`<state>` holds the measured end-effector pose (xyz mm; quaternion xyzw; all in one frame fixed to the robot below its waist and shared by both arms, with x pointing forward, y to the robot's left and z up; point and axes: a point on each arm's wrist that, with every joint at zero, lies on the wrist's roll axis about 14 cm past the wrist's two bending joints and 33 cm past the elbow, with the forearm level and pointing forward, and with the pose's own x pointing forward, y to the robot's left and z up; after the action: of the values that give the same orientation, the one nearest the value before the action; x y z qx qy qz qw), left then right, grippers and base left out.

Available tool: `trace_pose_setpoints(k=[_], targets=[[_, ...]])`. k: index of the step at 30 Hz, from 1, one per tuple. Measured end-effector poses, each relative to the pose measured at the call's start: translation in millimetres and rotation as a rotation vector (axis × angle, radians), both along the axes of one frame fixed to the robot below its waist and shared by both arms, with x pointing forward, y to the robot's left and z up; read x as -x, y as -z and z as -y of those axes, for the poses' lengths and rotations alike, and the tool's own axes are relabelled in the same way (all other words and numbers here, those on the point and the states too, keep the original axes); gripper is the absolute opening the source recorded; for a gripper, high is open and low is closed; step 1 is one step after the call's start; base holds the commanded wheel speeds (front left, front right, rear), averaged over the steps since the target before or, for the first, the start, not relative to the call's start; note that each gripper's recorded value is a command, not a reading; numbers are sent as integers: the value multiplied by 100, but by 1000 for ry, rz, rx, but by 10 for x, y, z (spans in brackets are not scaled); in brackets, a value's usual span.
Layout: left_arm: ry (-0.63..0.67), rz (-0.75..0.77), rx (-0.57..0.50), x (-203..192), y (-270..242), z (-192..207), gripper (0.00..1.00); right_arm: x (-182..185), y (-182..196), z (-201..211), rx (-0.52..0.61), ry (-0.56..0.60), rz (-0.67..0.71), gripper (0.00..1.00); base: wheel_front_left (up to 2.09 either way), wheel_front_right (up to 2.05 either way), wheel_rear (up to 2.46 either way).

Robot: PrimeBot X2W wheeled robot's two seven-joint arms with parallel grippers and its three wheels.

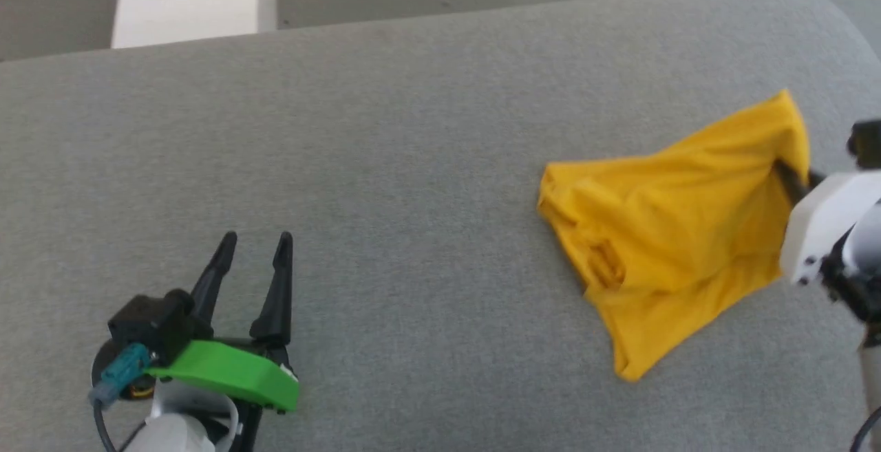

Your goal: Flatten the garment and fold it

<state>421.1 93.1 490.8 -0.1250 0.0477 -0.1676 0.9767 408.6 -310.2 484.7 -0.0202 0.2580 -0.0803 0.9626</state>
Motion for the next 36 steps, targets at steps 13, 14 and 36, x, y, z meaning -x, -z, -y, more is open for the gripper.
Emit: trace_pose_setpoints(k=[13,14,36], targets=[[134,47,-64,-545,98,361,100,-187,-198,1097,301,161,-107,0,0,0,0],[144,49,-64,-586,109,394,100,-177,-180,1172,322,173,-126,0,0,0,0],[160,59,-105,-1019,530,456,100,-236,358,1900,547,272,-272,100,0,0,0]])
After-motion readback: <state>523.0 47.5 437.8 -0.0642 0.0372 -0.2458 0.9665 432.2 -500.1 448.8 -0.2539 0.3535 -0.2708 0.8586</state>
